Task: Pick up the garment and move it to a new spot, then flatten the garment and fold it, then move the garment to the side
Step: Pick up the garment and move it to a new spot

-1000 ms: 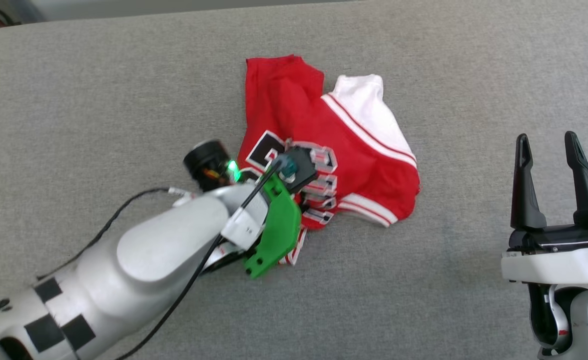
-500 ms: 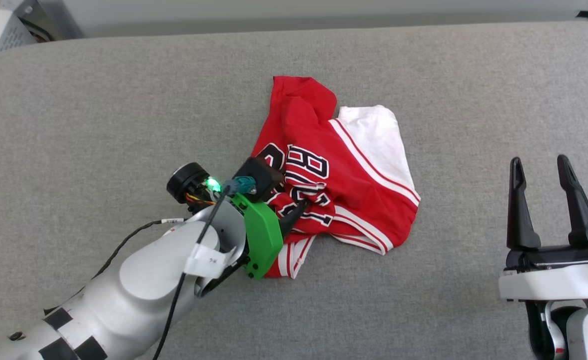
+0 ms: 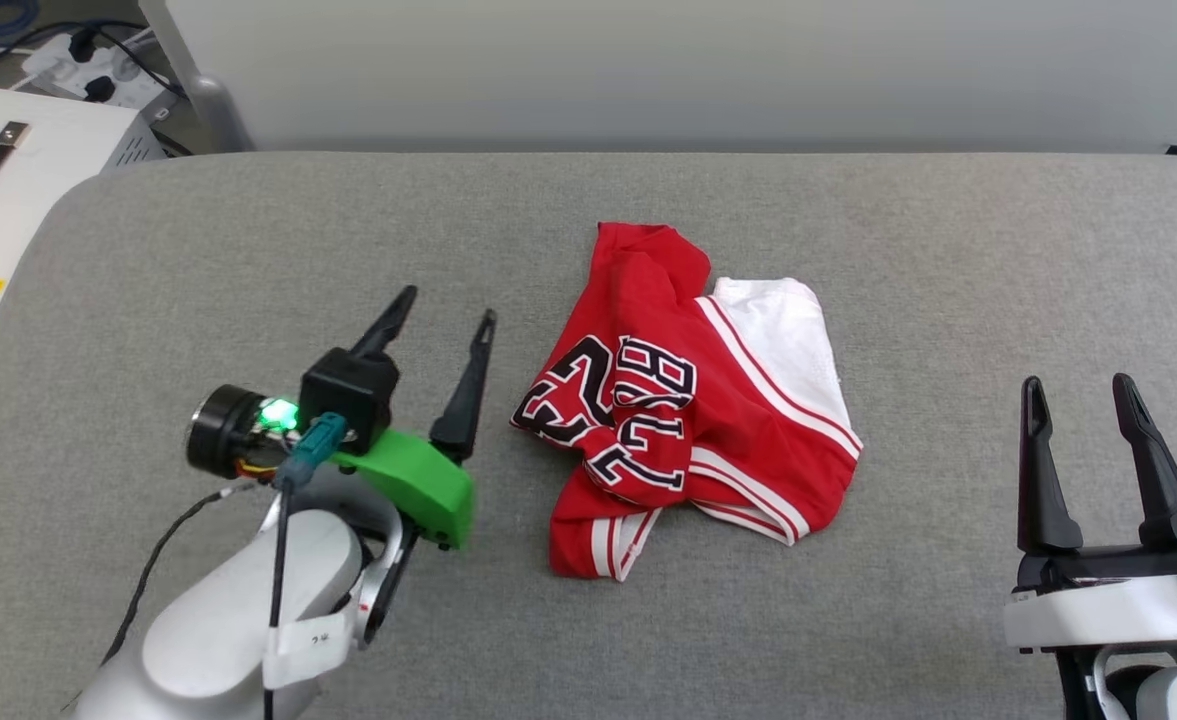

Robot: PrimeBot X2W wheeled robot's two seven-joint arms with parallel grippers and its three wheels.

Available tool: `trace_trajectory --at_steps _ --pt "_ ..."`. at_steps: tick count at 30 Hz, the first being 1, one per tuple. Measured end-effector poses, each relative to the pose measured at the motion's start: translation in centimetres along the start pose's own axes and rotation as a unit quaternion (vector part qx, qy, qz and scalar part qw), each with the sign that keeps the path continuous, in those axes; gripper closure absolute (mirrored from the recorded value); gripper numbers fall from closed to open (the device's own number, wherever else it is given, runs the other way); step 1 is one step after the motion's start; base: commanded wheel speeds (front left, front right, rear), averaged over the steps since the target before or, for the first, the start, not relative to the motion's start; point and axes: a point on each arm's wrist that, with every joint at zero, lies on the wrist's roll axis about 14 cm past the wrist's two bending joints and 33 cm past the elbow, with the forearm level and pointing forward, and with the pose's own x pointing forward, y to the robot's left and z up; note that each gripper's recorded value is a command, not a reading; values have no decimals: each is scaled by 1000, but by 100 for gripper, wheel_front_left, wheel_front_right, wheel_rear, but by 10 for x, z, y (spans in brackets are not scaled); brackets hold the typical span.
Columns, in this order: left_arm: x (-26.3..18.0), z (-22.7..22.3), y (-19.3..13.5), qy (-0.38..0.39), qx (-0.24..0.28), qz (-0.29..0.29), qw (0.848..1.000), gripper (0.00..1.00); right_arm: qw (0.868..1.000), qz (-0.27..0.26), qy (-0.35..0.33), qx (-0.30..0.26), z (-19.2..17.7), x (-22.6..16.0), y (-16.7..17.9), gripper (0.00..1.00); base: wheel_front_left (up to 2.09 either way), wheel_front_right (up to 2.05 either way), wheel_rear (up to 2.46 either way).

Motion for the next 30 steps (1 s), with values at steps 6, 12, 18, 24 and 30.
trace_trajectory --at_steps 6,12,18,24,30 --pt "-37 30 46 -64 15 125 990 0 1000 10 -7 0 6 -1 7 0 0 0 0" --pt "-81 24 74 -71 13 213 974 0 1000 12 -4 0 6 -8 9 0 0 0 0" --pt "-107 12 60 -65 11 218 974 0 1000 17 -1 -2 6 -12 12 0 0 0 0" --pt "-119 -5 45 -43 9 205 978 0 999 29 21 5 -6 -20 21 0 0 0 0" --pt "-125 -17 44 -29 -2 210 977 0 998 36 46 12 -21 -29 27 0 0 0 0"
